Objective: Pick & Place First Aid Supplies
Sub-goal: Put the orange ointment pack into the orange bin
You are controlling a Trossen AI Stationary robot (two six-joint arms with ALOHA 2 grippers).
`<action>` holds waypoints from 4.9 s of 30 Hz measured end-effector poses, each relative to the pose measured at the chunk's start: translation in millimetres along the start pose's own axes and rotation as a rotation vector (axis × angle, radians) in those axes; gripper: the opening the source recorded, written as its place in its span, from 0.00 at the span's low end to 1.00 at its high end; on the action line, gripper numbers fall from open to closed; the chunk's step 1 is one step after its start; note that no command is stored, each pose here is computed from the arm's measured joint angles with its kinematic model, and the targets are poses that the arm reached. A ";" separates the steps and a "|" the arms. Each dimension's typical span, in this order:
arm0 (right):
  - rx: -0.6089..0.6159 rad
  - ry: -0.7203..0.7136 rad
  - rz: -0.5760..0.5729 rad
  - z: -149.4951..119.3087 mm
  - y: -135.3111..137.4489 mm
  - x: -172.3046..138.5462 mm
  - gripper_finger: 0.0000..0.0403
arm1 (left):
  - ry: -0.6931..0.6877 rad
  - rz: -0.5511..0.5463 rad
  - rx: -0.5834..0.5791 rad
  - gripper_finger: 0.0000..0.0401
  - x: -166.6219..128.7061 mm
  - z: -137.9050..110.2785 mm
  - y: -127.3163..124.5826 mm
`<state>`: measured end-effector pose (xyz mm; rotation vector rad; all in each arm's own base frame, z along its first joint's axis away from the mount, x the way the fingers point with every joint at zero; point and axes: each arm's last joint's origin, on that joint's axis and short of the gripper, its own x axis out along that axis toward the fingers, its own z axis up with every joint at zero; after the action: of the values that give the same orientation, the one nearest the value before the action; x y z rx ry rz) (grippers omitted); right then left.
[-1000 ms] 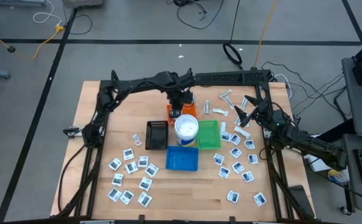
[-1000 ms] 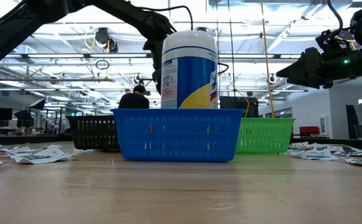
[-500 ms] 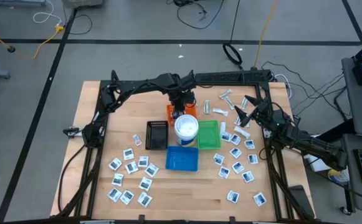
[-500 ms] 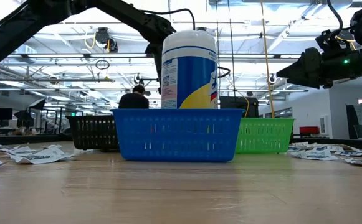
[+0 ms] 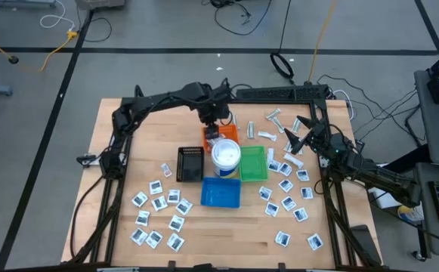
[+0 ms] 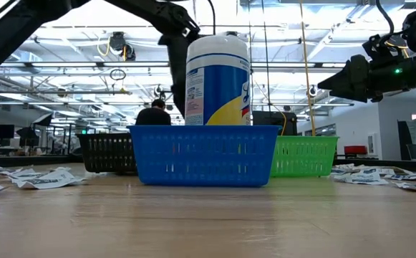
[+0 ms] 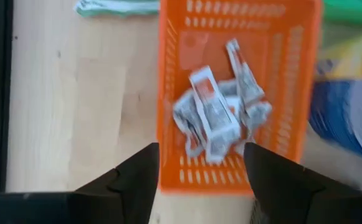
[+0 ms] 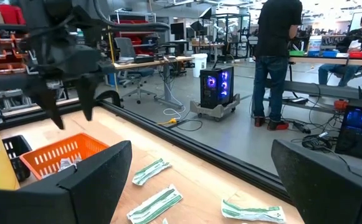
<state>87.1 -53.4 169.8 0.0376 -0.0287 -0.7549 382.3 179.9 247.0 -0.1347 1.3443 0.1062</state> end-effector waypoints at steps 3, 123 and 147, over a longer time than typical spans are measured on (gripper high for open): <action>0.000 0.000 0.000 0.0 0.0 0.0 0.94 | 0.023 -0.005 0.028 0.62 -11.1 -6.6 -0.6; 0.000 0.000 0.000 0.0 0.0 0.0 0.94 | 0.111 -0.076 0.011 0.00 -6.5 -203.3 -75.4; 0.000 0.000 0.000 0.0 0.0 0.0 0.94 | 0.142 -0.084 0.077 0.00 -9.8 -85.0 -32.0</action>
<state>87.1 -53.4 169.8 0.0376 -0.0285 -0.7549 303.2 134.8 239.1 -0.1359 1.4799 -0.0262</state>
